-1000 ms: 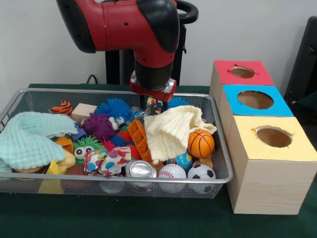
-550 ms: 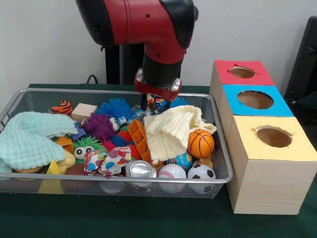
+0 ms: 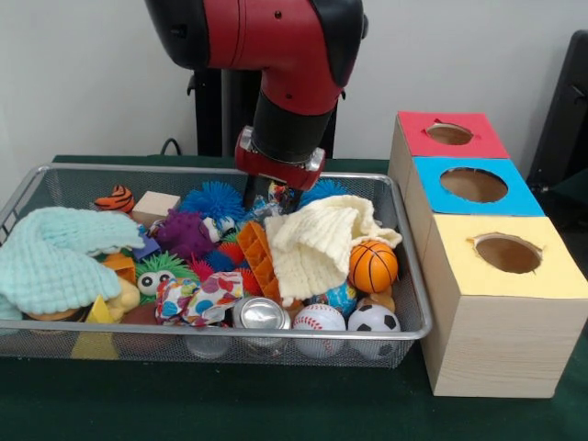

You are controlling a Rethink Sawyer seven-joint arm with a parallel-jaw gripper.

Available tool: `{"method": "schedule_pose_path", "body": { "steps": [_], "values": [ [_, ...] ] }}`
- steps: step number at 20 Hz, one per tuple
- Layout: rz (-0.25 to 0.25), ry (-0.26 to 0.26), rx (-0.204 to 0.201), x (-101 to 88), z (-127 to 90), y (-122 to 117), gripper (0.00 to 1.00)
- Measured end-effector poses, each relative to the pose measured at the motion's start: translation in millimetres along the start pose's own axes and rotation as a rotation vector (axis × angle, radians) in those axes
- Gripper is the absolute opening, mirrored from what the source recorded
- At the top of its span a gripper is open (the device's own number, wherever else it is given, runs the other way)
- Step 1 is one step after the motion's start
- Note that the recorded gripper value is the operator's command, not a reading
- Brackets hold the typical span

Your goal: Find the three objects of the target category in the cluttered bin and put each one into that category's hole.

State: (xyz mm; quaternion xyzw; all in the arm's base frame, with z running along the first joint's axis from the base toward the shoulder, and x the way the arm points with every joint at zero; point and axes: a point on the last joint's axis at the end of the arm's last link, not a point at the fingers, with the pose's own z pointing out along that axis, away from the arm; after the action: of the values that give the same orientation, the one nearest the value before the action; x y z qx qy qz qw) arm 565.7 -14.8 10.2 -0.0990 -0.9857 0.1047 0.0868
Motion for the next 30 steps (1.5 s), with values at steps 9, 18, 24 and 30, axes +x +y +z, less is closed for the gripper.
{"method": "schedule_pose_path", "body": {
  "steps": [9,18,24,30],
  "values": [
    [0.010,-0.016,0.009,-12.5,6,-7,1.00],
    [0.095,0.049,-0.035,-20.6,42,-30,1.00],
    [0.170,0.138,-0.092,-25.3,62,-31,1.00],
    [0.247,0.247,-0.154,-29.9,80,-39,1.00]
  ]
}}
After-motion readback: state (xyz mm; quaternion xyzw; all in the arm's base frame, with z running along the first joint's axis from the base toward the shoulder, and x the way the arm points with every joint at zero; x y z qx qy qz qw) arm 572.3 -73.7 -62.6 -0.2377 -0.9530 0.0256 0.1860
